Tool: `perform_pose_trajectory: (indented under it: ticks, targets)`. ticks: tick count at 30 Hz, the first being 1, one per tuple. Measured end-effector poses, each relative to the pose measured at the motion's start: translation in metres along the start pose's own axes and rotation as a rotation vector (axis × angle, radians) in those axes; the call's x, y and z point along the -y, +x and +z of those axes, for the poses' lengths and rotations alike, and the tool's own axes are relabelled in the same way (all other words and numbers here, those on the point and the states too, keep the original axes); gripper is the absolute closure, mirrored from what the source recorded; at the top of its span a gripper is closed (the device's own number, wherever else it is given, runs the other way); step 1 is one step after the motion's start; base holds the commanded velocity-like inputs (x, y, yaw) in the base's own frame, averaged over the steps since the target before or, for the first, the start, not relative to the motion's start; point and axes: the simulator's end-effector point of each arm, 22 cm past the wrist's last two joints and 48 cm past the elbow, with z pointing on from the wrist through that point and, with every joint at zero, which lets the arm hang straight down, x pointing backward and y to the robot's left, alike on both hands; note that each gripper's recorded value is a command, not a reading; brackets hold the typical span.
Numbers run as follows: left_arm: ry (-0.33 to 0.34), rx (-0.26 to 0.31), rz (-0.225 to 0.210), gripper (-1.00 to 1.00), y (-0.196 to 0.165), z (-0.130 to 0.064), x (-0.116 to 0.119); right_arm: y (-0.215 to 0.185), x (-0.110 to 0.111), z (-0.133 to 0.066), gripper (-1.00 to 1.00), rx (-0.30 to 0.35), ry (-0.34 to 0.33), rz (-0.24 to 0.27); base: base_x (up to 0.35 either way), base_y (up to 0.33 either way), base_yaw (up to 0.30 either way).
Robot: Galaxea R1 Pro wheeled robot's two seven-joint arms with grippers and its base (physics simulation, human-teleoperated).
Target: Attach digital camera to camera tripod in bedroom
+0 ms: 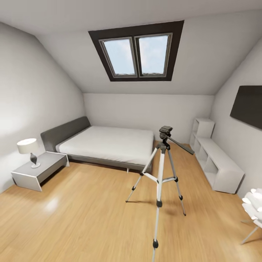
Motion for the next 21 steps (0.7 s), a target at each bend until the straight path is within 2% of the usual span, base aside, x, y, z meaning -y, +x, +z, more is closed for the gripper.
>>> perform_pose_trajectory:
  ticks: [21]
  targets:
    - [0.002,0.003,0.007,1.00,-0.0006,0.0000,0.0005,-0.0008,0.0013,0.0001,-1.00,0.002,0.008,-0.003,0.288,0.193,0.000]
